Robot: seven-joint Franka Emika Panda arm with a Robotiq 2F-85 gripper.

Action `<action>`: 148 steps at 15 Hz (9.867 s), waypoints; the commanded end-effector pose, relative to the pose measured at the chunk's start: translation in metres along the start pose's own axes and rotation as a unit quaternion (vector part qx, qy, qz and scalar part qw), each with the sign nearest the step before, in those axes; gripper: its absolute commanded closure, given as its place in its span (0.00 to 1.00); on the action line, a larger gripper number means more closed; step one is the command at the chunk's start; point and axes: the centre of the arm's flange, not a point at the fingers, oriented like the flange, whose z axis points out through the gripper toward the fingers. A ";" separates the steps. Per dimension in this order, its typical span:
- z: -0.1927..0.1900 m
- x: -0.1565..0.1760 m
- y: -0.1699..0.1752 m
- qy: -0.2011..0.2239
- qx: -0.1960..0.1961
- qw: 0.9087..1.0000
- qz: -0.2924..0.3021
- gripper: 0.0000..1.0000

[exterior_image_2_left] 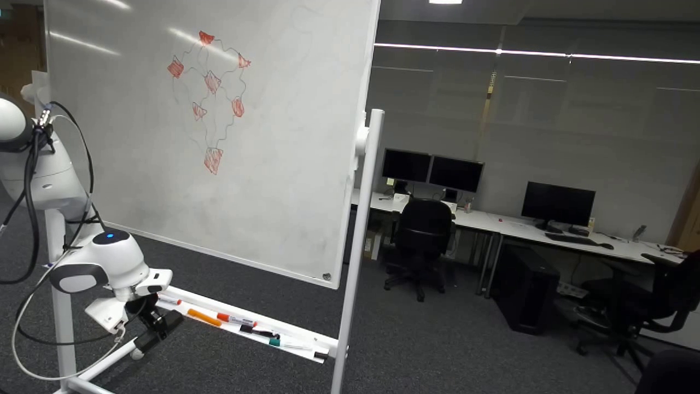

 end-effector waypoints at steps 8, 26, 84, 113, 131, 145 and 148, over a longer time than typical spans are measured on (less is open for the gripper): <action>-0.059 0.019 0.077 0.028 -0.012 0.996 0.082 0.69; -0.099 0.019 0.198 -0.014 0.016 0.992 0.128 0.69; -0.417 0.088 0.074 0.355 0.027 0.934 -0.034 0.44; -0.417 0.100 0.071 0.387 0.053 0.913 -0.120 0.69; -0.368 0.142 0.058 0.459 0.050 0.876 -0.139 0.69; -0.362 0.172 0.048 0.480 0.058 0.864 -0.142 0.69; -0.363 0.176 0.041 0.483 0.060 0.861 -0.149 0.69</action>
